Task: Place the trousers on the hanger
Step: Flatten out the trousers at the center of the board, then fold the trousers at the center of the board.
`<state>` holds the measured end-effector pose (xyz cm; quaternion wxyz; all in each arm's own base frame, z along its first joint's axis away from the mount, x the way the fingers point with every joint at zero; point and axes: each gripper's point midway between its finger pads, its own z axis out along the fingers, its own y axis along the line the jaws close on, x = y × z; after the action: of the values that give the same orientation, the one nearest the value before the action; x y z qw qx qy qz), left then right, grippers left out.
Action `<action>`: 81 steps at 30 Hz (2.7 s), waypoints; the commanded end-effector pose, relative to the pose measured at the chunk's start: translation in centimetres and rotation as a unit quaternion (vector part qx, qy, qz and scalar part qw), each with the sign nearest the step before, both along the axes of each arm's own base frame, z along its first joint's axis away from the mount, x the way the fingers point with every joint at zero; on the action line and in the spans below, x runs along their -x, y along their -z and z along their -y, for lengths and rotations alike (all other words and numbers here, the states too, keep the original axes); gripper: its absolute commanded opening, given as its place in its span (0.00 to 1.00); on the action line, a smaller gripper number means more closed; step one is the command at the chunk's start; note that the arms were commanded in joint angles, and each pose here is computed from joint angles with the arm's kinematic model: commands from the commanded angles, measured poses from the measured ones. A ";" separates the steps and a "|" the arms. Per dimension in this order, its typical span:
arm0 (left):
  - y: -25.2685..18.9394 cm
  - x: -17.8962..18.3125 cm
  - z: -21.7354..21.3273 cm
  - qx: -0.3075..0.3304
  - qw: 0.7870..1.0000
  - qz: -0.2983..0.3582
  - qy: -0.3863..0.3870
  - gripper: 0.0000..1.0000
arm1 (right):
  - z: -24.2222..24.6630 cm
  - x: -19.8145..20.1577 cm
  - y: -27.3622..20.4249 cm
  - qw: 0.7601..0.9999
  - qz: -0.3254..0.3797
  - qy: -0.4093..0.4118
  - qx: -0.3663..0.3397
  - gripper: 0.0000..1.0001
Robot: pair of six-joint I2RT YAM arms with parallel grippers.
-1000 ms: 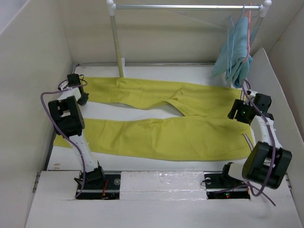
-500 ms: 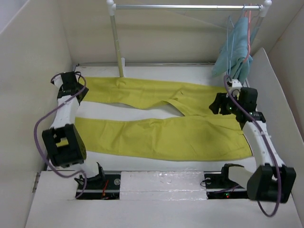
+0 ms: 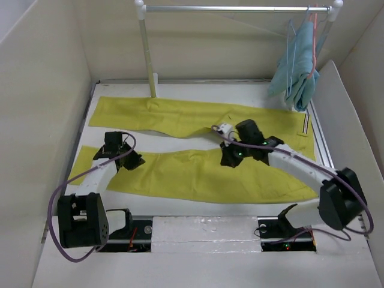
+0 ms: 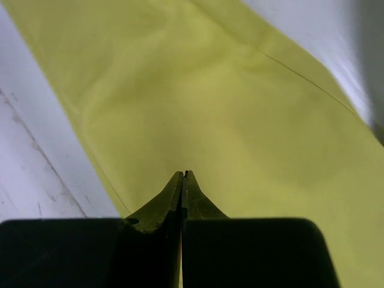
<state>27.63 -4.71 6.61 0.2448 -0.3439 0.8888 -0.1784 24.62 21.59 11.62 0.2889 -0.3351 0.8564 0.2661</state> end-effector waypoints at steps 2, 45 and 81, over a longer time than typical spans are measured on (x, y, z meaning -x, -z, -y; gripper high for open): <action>1.8 1.2 2.4 0.079 0.997 -0.019 0.011 0.00 | -6.9 0.4 -0.5 0.995 0.029 -0.090 -0.017 0.00; 1.8 3.9 -25.1 -0.104 0.896 -0.063 -0.428 0.47 | -3.5 2.6 -4.7 0.993 0.063 -0.076 -0.060 0.53; -6.8 -0.4 -20.7 -0.069 0.932 0.106 -0.340 0.00 | 10.3 2.2 -4.6 0.977 0.051 0.206 0.000 0.51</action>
<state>28.00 17.78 9.39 0.3656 -0.6079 0.7043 -0.0267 22.59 12.93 17.75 0.4012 -0.2009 0.8707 0.2017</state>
